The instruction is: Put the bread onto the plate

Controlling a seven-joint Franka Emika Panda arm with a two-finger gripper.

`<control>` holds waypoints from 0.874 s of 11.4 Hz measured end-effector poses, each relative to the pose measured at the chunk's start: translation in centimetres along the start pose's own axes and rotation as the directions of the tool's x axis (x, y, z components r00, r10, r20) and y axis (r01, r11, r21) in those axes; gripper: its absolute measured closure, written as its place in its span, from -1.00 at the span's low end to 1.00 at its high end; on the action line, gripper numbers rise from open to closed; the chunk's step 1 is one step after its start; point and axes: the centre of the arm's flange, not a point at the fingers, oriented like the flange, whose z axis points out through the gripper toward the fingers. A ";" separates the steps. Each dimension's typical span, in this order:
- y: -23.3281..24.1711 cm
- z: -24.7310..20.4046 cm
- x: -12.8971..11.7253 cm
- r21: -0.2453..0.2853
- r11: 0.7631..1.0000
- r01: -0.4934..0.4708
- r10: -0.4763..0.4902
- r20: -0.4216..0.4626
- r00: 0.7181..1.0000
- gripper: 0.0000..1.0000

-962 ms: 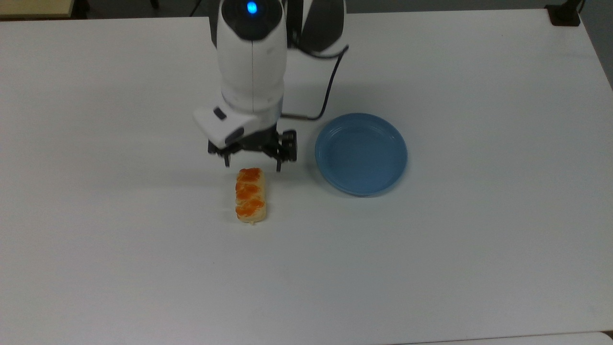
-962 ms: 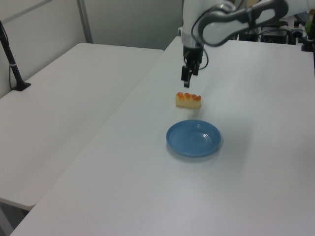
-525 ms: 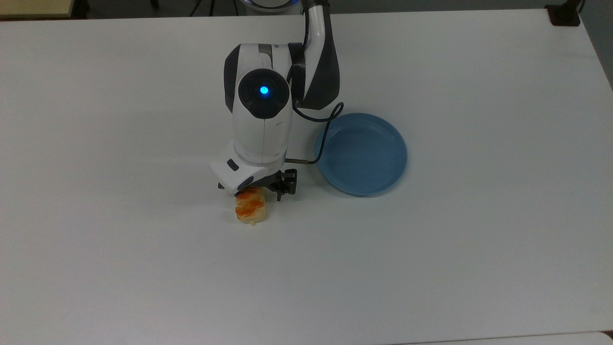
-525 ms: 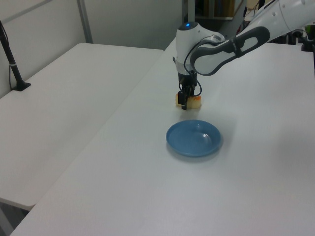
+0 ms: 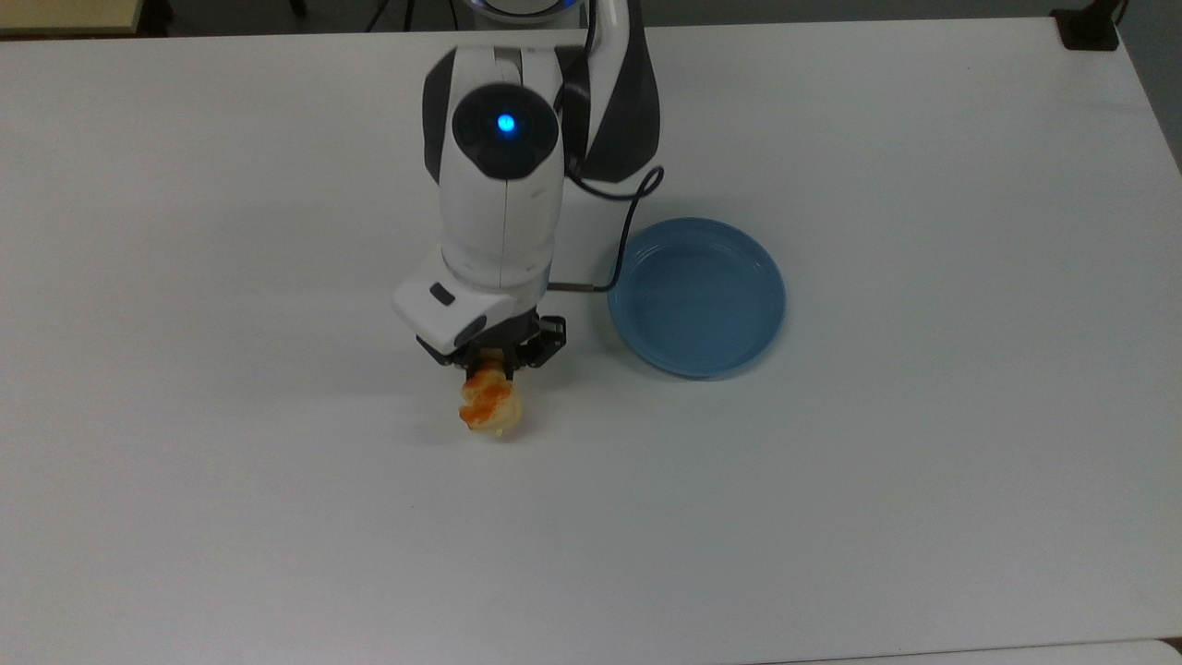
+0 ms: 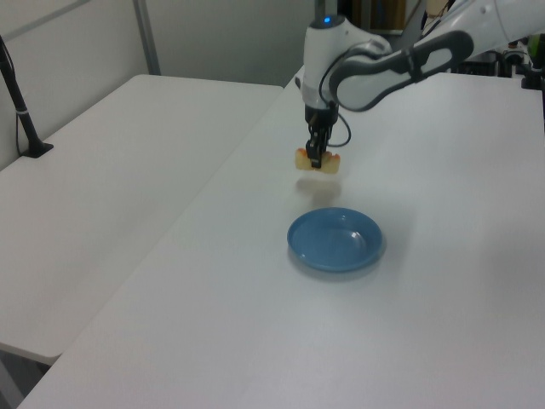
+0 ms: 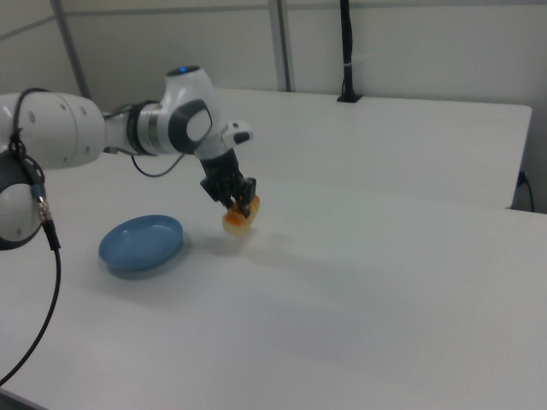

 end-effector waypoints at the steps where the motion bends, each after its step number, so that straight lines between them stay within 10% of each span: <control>1: 0.2 -3.0 -0.2 0.003 1.000 -0.001 0.001 -0.002 1.000 0.24; 5: -7.8 -13.6 -3.3 0.033 0.992 0.118 -0.119 0.009 0.993 0.16; 10: -23.9 -9.7 -8.2 0.020 0.978 0.209 -0.210 0.107 0.972 0.10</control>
